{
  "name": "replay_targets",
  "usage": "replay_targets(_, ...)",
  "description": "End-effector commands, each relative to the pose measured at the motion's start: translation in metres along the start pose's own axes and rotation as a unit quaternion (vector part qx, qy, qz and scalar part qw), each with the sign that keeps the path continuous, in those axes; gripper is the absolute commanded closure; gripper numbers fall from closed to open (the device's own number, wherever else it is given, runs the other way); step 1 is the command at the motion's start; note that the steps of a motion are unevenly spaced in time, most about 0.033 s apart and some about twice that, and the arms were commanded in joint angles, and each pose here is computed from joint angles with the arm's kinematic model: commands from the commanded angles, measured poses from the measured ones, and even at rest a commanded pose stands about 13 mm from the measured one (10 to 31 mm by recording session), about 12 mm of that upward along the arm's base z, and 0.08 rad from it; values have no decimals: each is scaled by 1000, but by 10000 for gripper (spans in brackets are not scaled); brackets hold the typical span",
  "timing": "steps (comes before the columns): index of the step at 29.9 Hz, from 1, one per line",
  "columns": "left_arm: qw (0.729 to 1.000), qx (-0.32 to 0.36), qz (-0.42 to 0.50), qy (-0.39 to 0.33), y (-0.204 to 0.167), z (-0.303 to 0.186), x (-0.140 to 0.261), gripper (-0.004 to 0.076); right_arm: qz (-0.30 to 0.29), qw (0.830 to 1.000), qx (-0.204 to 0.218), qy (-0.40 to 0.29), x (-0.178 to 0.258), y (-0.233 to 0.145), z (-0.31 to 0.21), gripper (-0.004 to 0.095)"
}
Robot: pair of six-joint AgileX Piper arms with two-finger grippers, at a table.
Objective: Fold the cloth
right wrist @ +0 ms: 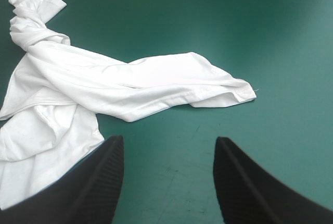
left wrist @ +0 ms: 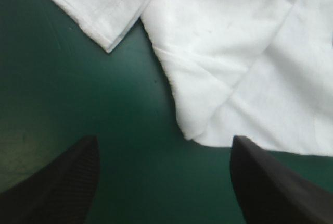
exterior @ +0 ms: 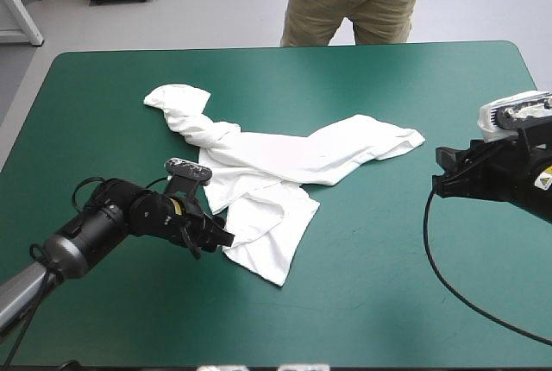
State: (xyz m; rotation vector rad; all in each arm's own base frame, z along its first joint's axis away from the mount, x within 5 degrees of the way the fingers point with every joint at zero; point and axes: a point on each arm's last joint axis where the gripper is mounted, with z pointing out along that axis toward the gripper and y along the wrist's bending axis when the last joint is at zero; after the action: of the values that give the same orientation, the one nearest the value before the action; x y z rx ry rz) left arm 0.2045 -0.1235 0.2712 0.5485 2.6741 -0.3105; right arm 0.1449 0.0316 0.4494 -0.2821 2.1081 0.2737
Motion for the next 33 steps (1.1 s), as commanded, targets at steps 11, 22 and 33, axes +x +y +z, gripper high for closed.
replay_targets(11,999,33,23,35,-5,60,-18,217,6,999,9,-41,-5,-2,0,417)
replay_targets(22,995,82,45,44,-18,69,-17,461,11,1000,7,-23,-6,-6,13,417)
replay_targets(33,995,48,74,54,-12,68,-15,733,-15,999,21,45,-8,-22,60,420)
